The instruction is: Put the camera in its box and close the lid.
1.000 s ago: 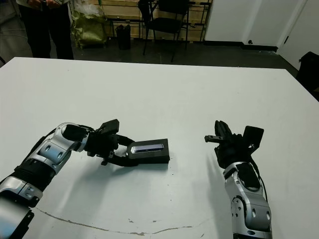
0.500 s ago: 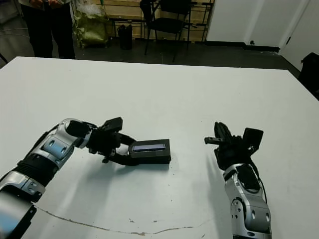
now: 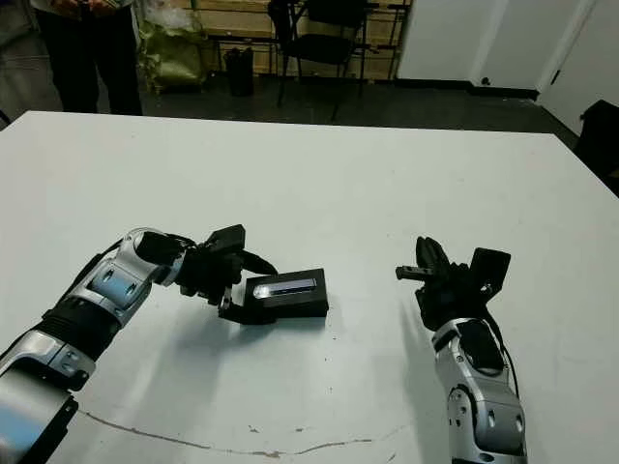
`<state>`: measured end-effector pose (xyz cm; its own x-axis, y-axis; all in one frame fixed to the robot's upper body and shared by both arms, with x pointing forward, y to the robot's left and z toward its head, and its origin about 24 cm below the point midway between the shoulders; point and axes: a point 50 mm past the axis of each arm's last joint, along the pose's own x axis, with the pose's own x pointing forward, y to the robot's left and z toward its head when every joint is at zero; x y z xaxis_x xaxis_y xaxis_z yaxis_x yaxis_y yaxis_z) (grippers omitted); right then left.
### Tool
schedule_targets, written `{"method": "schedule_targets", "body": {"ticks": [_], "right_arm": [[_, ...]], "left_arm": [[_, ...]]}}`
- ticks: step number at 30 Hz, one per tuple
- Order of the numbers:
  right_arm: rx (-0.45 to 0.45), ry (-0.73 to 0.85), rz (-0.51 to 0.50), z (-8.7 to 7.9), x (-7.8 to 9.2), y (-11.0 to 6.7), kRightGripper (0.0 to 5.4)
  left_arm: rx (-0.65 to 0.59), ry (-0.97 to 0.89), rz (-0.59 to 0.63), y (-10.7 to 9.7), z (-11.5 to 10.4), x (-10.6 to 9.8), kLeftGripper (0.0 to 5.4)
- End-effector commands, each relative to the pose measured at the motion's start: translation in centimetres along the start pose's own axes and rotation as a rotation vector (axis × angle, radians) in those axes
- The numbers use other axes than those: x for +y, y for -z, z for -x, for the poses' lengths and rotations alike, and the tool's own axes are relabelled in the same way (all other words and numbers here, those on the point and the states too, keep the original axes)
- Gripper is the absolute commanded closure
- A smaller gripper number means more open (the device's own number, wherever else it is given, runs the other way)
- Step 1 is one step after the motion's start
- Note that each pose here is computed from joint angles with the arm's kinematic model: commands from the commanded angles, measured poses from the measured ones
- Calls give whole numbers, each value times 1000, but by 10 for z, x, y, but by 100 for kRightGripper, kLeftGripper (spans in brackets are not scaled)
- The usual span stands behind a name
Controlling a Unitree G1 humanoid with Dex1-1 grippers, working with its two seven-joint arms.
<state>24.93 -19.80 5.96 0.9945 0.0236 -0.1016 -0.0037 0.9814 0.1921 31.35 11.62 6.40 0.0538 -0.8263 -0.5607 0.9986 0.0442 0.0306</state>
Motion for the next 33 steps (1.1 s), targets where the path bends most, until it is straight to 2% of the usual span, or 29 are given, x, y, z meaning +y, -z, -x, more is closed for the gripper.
{"method": "schedule_targets", "body": {"ticks": [1,11,16,21,28,33], "right_arm": [[33,13,-9,1,-3,6,540],[28,11,11,0,-3,6,540],[33,11,-1,0,-3,6,540],[35,17,14,-1,-1,4,540],[12,-16,-13,-4,-6,8,540],[14,-22,-13,-6,-4,6,540]], "left_arm": [[10,-3,15,5,1,-1,3],[-20,11,21,6,3,-1,3],[-103,-3,44,4,10,-1,3],[-227,-55,77,-6,23,-1,3],[-442,-79,215,-18,31,-10,3],[-627,-186,422,-18,35,-16,3]]}}
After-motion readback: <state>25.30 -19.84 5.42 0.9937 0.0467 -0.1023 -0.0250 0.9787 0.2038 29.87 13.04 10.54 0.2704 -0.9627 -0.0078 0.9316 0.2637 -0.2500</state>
